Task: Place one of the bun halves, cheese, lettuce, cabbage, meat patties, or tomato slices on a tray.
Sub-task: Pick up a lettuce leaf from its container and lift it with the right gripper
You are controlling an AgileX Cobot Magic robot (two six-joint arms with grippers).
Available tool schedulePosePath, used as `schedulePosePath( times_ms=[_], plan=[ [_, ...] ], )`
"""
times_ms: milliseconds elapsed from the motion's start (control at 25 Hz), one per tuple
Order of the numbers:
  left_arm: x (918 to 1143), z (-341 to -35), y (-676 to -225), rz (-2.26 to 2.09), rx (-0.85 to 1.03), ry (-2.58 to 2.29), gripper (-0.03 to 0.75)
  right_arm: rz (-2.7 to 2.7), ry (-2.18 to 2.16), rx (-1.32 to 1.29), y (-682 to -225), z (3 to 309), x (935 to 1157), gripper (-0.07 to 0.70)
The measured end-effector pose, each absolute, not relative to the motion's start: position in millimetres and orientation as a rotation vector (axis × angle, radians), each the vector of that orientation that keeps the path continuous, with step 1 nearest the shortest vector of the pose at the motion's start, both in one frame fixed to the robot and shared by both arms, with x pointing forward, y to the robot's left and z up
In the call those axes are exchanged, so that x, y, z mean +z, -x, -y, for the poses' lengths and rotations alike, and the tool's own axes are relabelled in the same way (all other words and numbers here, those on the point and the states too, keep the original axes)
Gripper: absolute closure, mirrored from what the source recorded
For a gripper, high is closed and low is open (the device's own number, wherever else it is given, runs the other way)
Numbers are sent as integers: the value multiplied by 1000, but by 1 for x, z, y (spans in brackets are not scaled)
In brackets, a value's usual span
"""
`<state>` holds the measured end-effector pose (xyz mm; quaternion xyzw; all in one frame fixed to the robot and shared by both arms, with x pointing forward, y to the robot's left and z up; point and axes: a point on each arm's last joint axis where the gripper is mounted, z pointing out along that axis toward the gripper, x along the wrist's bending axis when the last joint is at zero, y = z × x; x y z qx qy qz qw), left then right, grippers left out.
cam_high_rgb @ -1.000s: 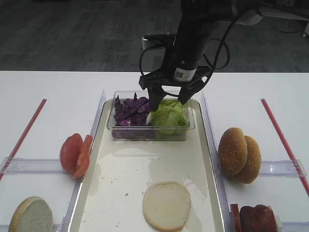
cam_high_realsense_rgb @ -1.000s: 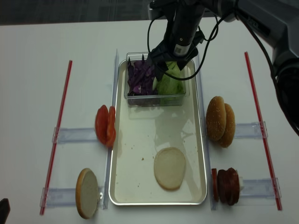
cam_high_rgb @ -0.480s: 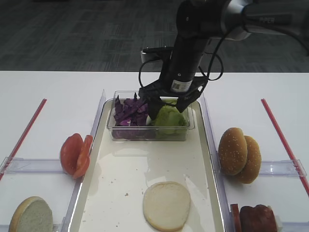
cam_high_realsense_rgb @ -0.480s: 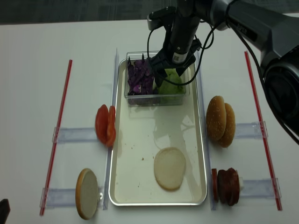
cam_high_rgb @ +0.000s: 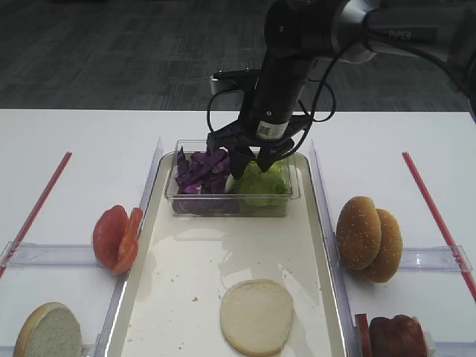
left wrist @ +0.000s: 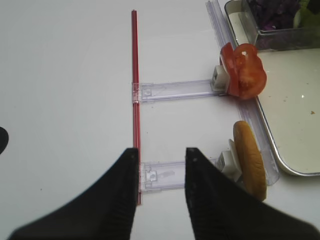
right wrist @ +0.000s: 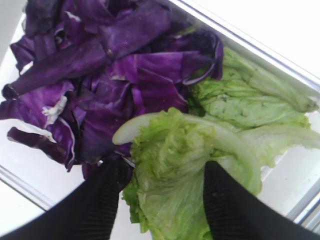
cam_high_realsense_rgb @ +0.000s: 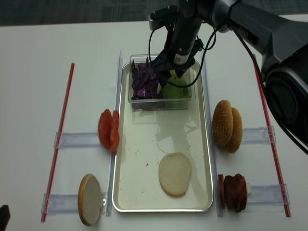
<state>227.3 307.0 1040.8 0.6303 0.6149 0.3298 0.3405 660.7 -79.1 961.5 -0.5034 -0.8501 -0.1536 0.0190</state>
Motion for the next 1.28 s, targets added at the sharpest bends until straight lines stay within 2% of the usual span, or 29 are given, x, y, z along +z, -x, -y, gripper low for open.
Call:
schedulePosePath(
  times_ms=[40, 200, 400, 640, 880, 1280],
  plan=[
    [1041, -307, -227, -1600, 858, -1640, 492, 2638, 1561, -478, -660, 78, 962, 230],
    [1041, -307, -227, -1600, 858, -1640, 492, 2637, 1561, -475, -660, 78, 961, 256],
    [1041, -307, -227, -1600, 858, -1640, 492, 2638, 1560, -468, -661, 78, 958, 260],
    [1041, -307, -227, -1600, 858, -1640, 492, 2640, 1547, -420, -660, 74, 944, 260],
    [1041, -307, -227, -1600, 858, -1640, 492, 2657, 1544, -414, -662, 75, 944, 273],
    [1041, -307, -227, -1600, 858, -1640, 492, 2660, 1544, -412, -662, 75, 944, 440]
  ],
)
